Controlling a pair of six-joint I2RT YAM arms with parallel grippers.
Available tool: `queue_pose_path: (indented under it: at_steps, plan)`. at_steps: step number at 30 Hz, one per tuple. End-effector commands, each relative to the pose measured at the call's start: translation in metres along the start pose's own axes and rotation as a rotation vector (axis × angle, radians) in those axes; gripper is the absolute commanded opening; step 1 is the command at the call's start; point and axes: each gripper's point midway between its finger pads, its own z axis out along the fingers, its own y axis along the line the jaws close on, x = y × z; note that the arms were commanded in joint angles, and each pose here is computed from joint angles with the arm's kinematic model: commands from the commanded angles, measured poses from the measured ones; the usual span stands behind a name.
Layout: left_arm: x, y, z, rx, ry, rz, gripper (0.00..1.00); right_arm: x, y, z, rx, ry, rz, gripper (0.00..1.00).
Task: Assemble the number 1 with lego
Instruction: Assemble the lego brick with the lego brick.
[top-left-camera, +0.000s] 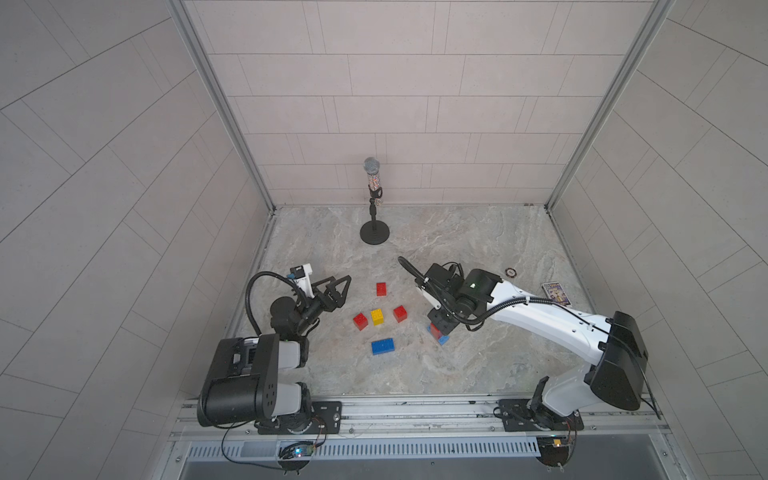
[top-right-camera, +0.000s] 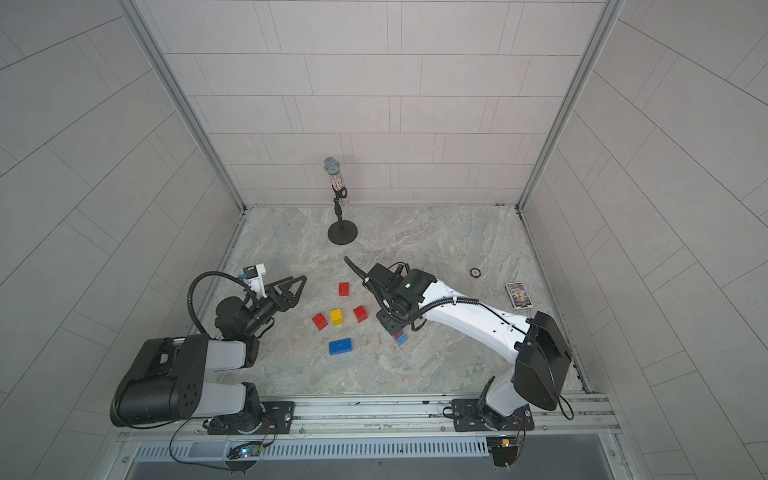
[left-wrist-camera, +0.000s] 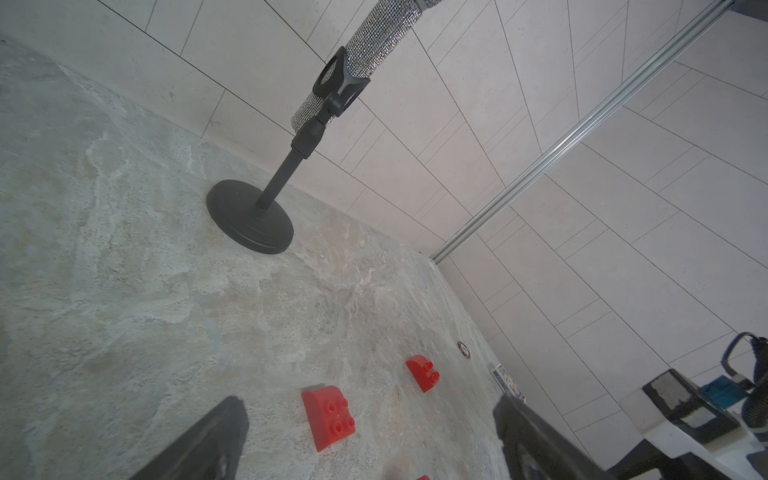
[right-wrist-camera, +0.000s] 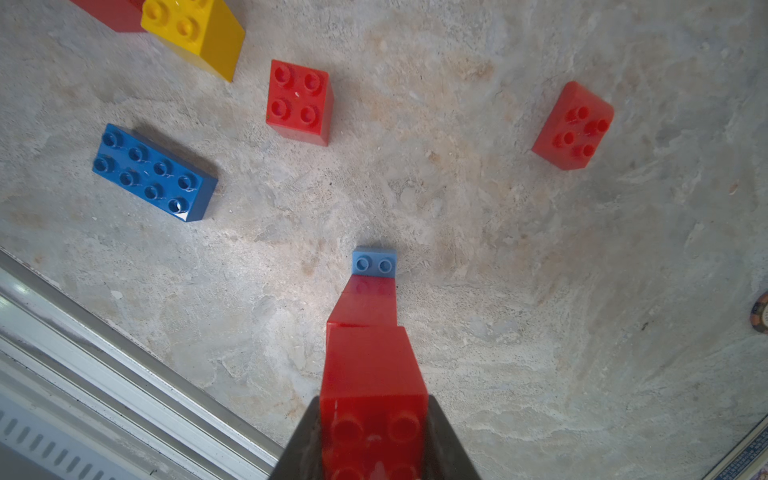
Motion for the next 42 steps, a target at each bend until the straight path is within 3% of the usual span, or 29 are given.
queue_pose_path:
  at_steps: [1, 6, 15, 28, 36, 42]
  plan:
    - [-0.010, -0.008, -0.001, 0.030, -0.032, 0.033, 1.00, 0.024, -0.010, 0.019, 0.058, 0.122, -0.018, 0.18]
    - [-0.010, -0.008, -0.001, 0.031, -0.033, 0.034, 1.00, 0.023, -0.006, 0.021, 0.027, 0.117, -0.007, 0.18]
    - [-0.010, -0.008, -0.001, 0.029, -0.033, 0.033, 1.00, 0.020, -0.016, 0.023, 0.088, 0.141, -0.026, 0.17]
    - [-0.010, -0.008, -0.001, 0.029, -0.032, 0.032, 1.00, 0.020, -0.003, 0.028, 0.009, 0.128, -0.014, 0.17]
    - [-0.010, -0.008, -0.001, 0.031, -0.032, 0.033, 1.00, 0.023, -0.006, 0.024, 0.039, 0.114, -0.112, 0.15]
    - [-0.010, -0.008, -0.001, 0.029, -0.032, 0.032, 1.00, 0.024, 0.003, 0.023, -0.019, 0.099, -0.128, 0.14]
